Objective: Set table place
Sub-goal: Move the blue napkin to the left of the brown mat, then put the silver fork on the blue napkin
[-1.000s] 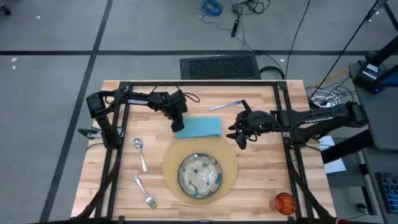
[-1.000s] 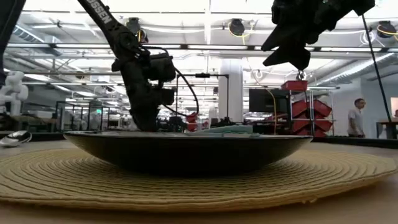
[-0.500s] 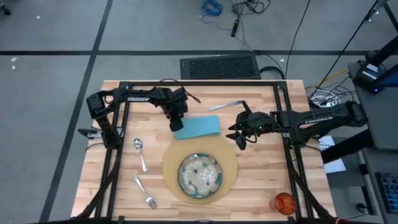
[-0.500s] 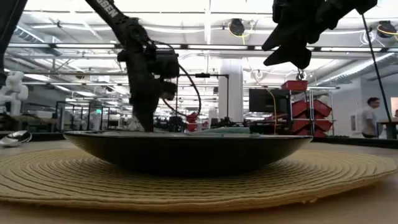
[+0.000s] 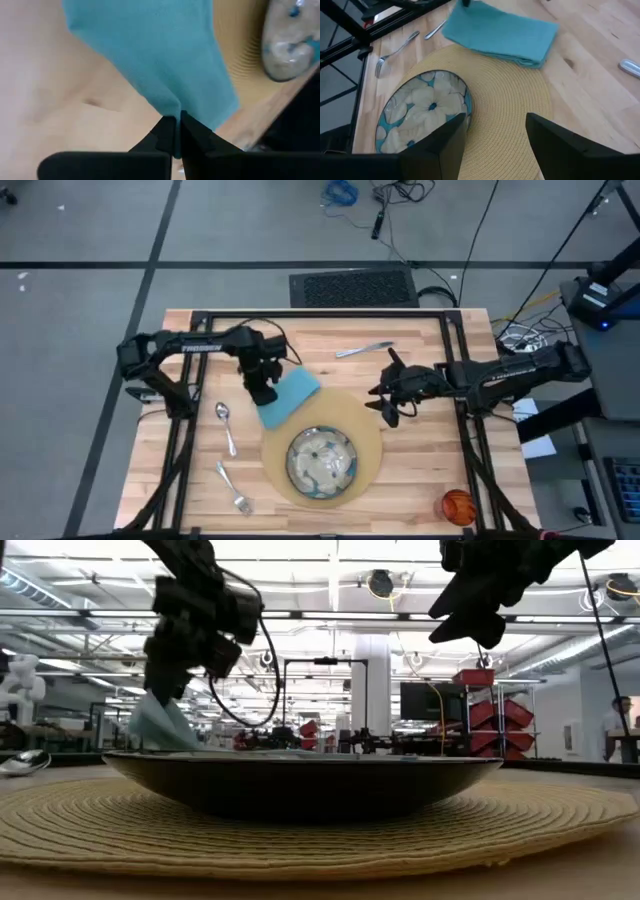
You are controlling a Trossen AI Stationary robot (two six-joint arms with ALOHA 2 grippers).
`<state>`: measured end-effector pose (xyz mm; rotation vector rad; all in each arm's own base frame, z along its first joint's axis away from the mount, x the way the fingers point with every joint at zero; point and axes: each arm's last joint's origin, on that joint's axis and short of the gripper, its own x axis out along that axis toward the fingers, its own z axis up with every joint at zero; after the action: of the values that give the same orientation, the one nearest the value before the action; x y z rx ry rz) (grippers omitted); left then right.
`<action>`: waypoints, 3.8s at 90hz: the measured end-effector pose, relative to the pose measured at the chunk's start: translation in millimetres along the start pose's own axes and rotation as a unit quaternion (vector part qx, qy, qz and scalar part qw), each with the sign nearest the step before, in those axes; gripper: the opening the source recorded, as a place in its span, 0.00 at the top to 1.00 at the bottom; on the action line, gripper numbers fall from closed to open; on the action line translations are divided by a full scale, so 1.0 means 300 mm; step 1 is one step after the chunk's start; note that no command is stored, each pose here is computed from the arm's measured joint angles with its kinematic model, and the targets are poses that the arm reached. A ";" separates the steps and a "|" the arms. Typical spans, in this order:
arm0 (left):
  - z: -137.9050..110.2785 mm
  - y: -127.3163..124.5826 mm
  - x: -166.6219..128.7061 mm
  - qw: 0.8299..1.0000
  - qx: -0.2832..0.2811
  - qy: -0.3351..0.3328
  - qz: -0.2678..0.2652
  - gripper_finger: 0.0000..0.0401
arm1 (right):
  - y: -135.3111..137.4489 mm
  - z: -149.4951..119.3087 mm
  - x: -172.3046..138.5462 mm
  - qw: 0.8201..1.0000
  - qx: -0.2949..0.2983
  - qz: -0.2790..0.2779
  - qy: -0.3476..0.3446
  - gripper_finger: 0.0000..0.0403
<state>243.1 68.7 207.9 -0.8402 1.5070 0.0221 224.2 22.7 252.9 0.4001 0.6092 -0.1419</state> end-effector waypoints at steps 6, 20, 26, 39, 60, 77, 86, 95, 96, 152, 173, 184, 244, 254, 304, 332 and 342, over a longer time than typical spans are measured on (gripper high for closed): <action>-0.026 -0.024 0.023 1.000 -0.023 0.009 0.004 1.00 | 0.012 -0.006 -0.002 1.000 -0.006 0.007 0.003 0.51; -0.088 -0.085 0.083 0.998 -0.049 0.032 0.027 1.00 | 0.040 -0.020 -0.006 0.999 -0.023 0.022 0.007 0.51; -0.117 -0.101 0.109 0.997 -0.049 0.038 0.035 1.00 | 0.051 -0.026 -0.007 0.999 -0.029 0.028 0.010 0.51; -0.192 -0.106 0.140 0.995 -0.069 0.044 0.061 1.00 | 0.074 -0.038 -0.012 0.998 -0.034 0.042 0.014 0.51; -0.312 -0.147 0.198 0.994 -0.108 -0.005 0.031 1.00 | 0.121 -0.067 -0.024 0.997 -0.023 0.070 0.026 0.51; -0.404 -0.193 0.266 0.990 -0.131 -0.039 0.030 1.00 | 0.161 -0.094 -0.038 0.995 -0.018 0.093 0.039 0.51; -0.429 -0.225 0.309 0.988 -0.140 -0.066 0.009 1.00 | 0.180 -0.109 -0.046 0.993 -0.016 0.104 0.046 0.51; -0.442 -0.263 0.345 0.985 -0.151 -0.088 -0.009 1.00 | 0.198 -0.122 -0.054 0.992 -0.018 0.116 0.053 0.51; -0.443 -0.267 0.349 0.984 -0.153 -0.090 -0.010 1.00 | 0.200 -0.123 -0.054 0.992 -0.018 0.117 0.053 0.51; -0.577 -0.372 0.494 0.975 -0.190 -0.110 -0.047 1.00 | 0.234 -0.150 -0.072 0.989 -0.020 0.133 0.060 0.51; -0.583 -0.384 0.495 0.973 -0.181 -0.125 -0.064 1.00 | 0.234 -0.150 -0.072 0.989 -0.018 0.133 0.060 0.51; -0.582 -0.386 0.496 0.975 -0.169 -0.127 -0.064 1.00 | 0.234 -0.150 -0.072 0.989 -0.018 0.133 0.060 0.51; -0.592 -0.389 0.489 0.985 -0.148 -0.052 -0.066 0.58 | 0.234 -0.150 -0.072 0.989 -0.021 0.133 0.061 0.51; -0.597 -0.396 0.458 0.985 -0.136 -0.057 -0.087 0.58 | 0.232 -0.149 -0.071 0.989 -0.021 0.132 0.060 0.51; -0.748 -0.399 0.539 0.999 -0.001 0.032 -0.035 0.58 | 0.231 -0.148 -0.068 0.992 0.002 0.117 0.052 0.51; -0.749 -0.459 0.463 0.985 0.149 0.049 0.073 0.64 | 0.230 -0.156 -0.046 0.994 0.046 0.088 0.052 0.51; -0.760 -0.498 0.395 0.956 0.264 0.017 0.125 0.67 | 0.231 -0.165 -0.024 0.994 0.064 0.070 0.055 0.51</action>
<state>137.5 -209.0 210.0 -0.2215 1.5417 -0.2016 209.2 106.2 242.4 0.5764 0.6807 -0.0244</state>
